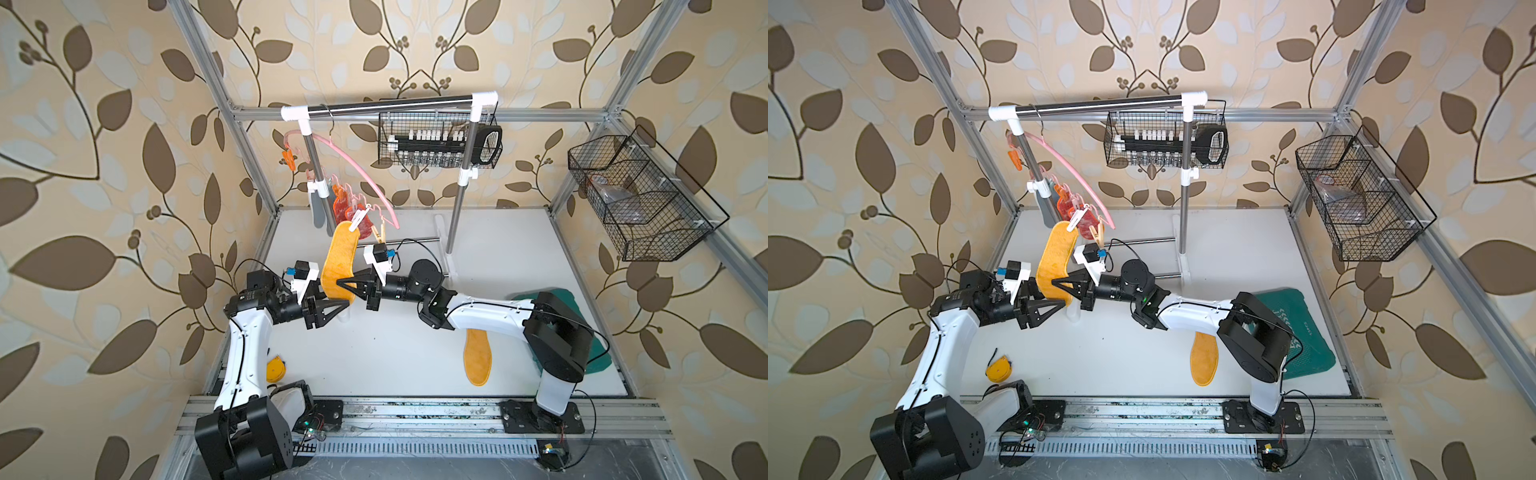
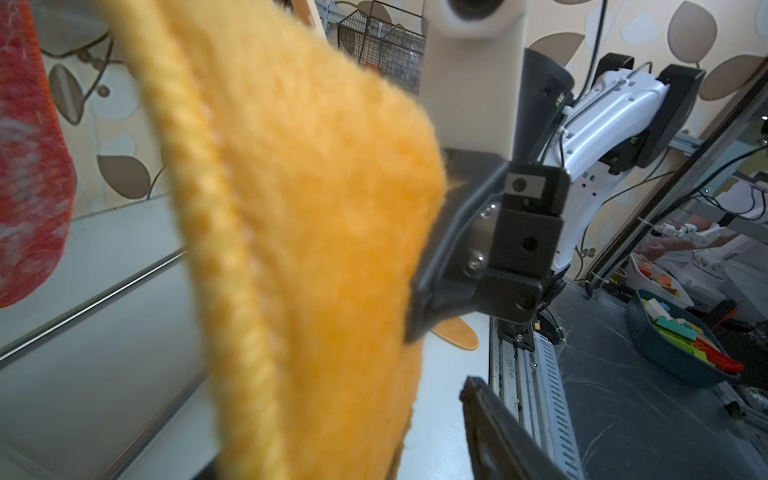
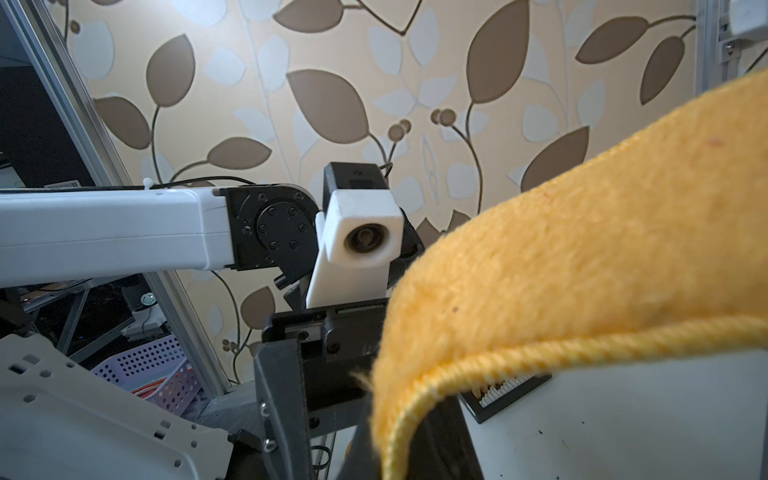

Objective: Take the shoe insoles off the hanger
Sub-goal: Remove the insole from the hanger.

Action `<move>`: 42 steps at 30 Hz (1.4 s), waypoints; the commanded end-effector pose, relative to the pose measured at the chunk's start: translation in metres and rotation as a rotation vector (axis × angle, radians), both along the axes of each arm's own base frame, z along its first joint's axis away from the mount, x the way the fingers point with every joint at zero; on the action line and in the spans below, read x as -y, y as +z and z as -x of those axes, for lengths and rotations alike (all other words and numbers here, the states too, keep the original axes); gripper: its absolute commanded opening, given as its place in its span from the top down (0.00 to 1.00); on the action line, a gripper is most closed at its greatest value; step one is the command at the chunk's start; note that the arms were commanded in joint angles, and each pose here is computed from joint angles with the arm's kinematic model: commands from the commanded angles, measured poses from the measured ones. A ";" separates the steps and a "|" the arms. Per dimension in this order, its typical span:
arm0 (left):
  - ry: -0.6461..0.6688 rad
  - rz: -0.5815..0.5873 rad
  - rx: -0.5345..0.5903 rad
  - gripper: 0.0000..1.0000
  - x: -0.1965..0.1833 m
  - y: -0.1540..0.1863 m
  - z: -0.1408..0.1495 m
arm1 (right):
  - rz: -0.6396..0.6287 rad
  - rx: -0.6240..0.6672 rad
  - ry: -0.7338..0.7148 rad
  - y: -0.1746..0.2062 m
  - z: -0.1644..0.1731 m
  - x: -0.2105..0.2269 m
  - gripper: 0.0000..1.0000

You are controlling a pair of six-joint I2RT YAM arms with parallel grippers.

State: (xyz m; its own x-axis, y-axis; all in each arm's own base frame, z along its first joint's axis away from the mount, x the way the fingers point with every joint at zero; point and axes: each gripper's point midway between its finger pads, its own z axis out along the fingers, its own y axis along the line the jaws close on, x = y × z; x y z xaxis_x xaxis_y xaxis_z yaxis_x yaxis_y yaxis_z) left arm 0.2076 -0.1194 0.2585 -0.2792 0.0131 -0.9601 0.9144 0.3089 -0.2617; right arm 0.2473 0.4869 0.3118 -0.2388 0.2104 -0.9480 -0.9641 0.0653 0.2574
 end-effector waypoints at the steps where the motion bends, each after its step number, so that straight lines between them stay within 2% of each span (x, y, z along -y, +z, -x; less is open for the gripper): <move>1: -0.015 0.005 0.004 0.47 0.003 0.003 0.002 | -0.032 0.014 0.019 0.009 0.002 -0.006 1.00; 4: -0.019 0.003 0.008 0.50 0.004 0.002 0.003 | -0.031 0.011 0.020 0.008 0.002 -0.007 1.00; 11: -0.020 -0.016 0.018 0.75 0.005 -0.002 0.006 | -0.030 -0.003 0.017 0.007 0.001 -0.007 0.99; 13: -0.019 -0.020 0.018 0.79 0.005 -0.003 0.007 | -0.026 -0.012 0.009 0.006 -0.001 -0.006 0.96; 17: -0.019 -0.030 0.020 1.00 0.005 -0.005 0.008 | 0.010 -0.038 -0.012 -0.002 -0.004 -0.006 0.83; 19: -0.019 -0.033 0.019 1.00 0.005 -0.006 0.009 | 0.011 -0.040 -0.016 -0.004 -0.004 -0.005 0.79; 23: -0.019 -0.037 0.018 1.00 0.005 -0.008 0.009 | 0.004 -0.053 -0.023 -0.004 -0.004 -0.001 0.57; 24: -0.021 -0.040 0.020 1.00 0.005 -0.009 0.010 | 0.001 -0.063 -0.035 -0.004 -0.006 0.000 0.56; 28: -0.026 -0.056 0.013 1.00 0.006 -0.015 0.011 | 0.003 -0.118 -0.046 -0.011 -0.013 0.002 0.52; 33: -0.031 -0.077 -0.009 1.00 0.006 -0.027 0.009 | -0.021 -0.270 -0.029 -0.027 -0.027 0.005 0.45; 42: -0.038 -0.143 -0.066 1.00 0.006 -0.052 -0.002 | -0.059 -0.346 -0.059 -0.074 -0.040 0.018 0.45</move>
State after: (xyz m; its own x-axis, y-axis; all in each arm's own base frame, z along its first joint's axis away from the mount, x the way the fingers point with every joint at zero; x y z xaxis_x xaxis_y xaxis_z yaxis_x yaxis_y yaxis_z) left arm 0.2065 -0.1233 0.2112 -0.3417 0.1436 -0.9288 0.9056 0.3145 -0.2845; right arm 0.2842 0.4751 0.2479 -0.5028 0.2572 -0.8253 -0.8338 0.1075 0.5415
